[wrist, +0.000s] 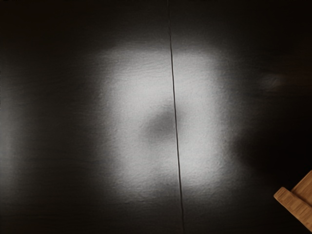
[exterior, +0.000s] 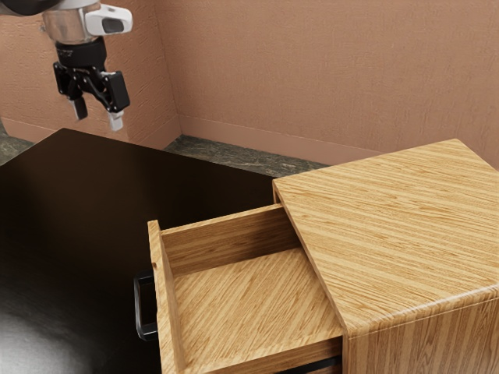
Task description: Push the drawer handle with one arm to close the drawer
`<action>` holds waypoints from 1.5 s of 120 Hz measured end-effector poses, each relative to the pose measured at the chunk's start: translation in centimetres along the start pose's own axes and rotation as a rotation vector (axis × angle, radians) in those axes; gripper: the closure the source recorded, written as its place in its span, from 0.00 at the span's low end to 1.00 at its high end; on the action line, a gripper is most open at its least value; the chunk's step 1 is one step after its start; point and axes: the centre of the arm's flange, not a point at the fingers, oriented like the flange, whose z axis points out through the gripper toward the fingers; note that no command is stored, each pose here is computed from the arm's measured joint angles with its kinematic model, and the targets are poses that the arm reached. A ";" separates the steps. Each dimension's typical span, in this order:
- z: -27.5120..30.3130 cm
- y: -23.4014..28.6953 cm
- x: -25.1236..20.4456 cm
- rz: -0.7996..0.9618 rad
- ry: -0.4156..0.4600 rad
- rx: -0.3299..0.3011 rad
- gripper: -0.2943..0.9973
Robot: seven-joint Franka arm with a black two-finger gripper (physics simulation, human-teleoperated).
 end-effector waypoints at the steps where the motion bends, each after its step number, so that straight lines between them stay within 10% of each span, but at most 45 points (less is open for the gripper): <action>1: 0.0 0.0 0.0 0.001 0.001 0.000 0.23; 34: 0.1 0.2 -1.4 0.023 0.009 0.000 0.24; 59: 2.3 3.5 -9.4 0.107 -0.003 0.028 0.61; 82: 7.3 6.4 -14.4 0.222 -0.012 0.078 0.76; 180: 17.4 17.9 -21.9 0.560 0.112 0.063 0.84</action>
